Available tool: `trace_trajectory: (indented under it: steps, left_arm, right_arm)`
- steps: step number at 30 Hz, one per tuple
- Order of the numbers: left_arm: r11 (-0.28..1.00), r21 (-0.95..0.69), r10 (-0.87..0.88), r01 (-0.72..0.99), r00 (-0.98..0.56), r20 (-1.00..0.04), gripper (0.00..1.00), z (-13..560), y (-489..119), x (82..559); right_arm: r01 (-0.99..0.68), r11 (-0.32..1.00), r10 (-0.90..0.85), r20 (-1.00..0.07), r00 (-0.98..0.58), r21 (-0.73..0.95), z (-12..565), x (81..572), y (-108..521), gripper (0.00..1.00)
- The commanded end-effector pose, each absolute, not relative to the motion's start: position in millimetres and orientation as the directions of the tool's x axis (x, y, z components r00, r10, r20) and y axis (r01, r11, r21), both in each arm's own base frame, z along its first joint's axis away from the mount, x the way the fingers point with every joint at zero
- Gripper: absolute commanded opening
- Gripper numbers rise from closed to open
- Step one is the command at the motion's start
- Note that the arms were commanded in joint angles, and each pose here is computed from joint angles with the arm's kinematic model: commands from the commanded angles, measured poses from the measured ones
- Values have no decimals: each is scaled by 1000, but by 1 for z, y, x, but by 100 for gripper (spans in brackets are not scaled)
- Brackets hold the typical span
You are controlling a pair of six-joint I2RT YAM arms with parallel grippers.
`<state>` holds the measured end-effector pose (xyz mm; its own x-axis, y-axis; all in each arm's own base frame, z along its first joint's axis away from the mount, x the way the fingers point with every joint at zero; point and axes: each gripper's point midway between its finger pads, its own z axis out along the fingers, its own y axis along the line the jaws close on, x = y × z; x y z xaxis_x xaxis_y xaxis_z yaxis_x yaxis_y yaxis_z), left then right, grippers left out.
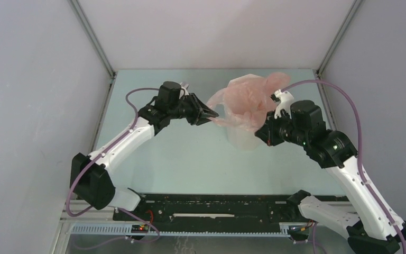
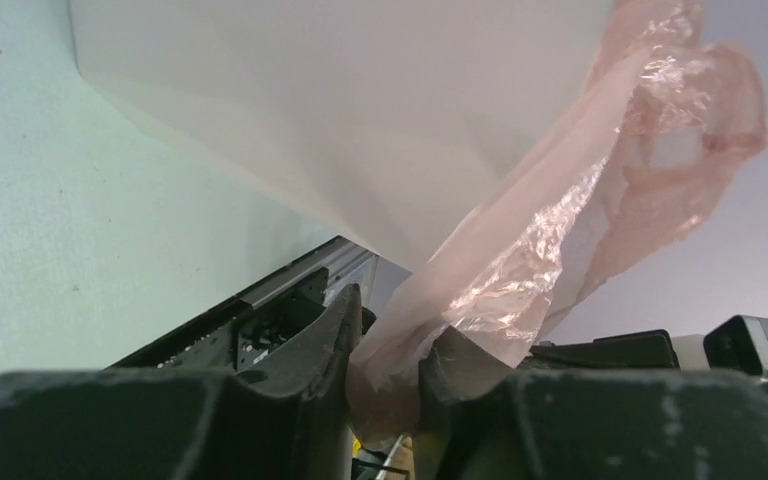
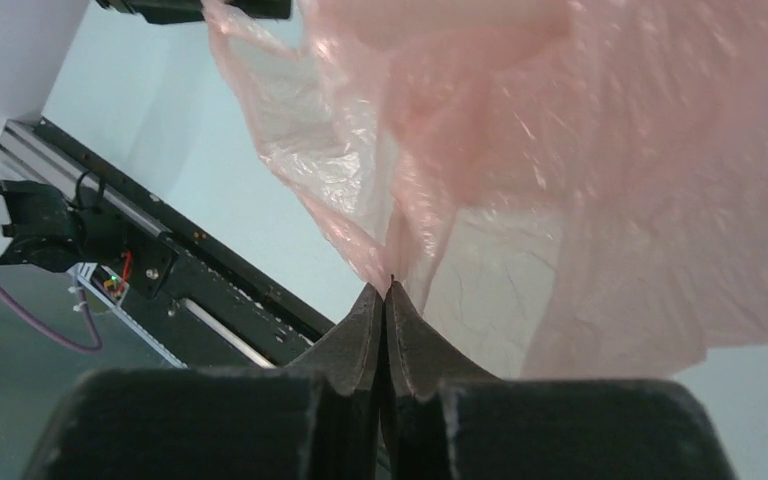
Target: Put the trash bags into the trash bin
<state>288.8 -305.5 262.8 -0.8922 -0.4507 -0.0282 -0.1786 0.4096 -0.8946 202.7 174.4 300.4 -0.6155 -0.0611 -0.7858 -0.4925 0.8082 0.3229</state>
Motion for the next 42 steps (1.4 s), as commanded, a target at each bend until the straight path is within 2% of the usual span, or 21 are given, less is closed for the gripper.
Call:
trace_trajectory:
  steps: [1,6,10,17,20,28,36,40,42]
  left_arm:
    - [459,-882,-393,-108,-915,-93,24,251,-314,286]
    - [498,-863,-354,-88,-929,-110,14,235,-326,295]
    - [537,-840,-338,-73,-931,-136,10,224,-327,303]
    - [545,-837,-304,-37,-940,-156,8,229,-331,304]
    - [536,-844,-285,-29,-947,-149,8,232,-333,302]
    - [530,-848,-264,-19,-954,-144,8,237,-337,303]
    - [528,-849,-269,-19,-952,-146,8,240,-339,306]
    - [529,-848,-270,-18,-951,-148,7,240,-340,308]
    - [531,-847,-274,-20,-950,-150,7,239,-339,309]
  right_arm:
    - [-403,849,8,-771,-636,341,281,197,161,10]
    - [-289,901,62,-756,-652,323,248,215,150,19]
    - [-300,886,83,-758,-647,353,253,222,155,42]
    - [-312,892,75,-788,-611,327,305,189,129,70]
    - [-287,917,68,-818,-571,277,330,188,114,76]
    - [-203,970,19,-881,-473,130,385,241,115,77]
    - [-150,979,-190,-879,-438,-137,389,291,144,76]
    - [-56,966,-249,-853,-458,-251,377,303,133,67]
    - [-41,963,-254,-843,-473,-267,371,304,126,52]
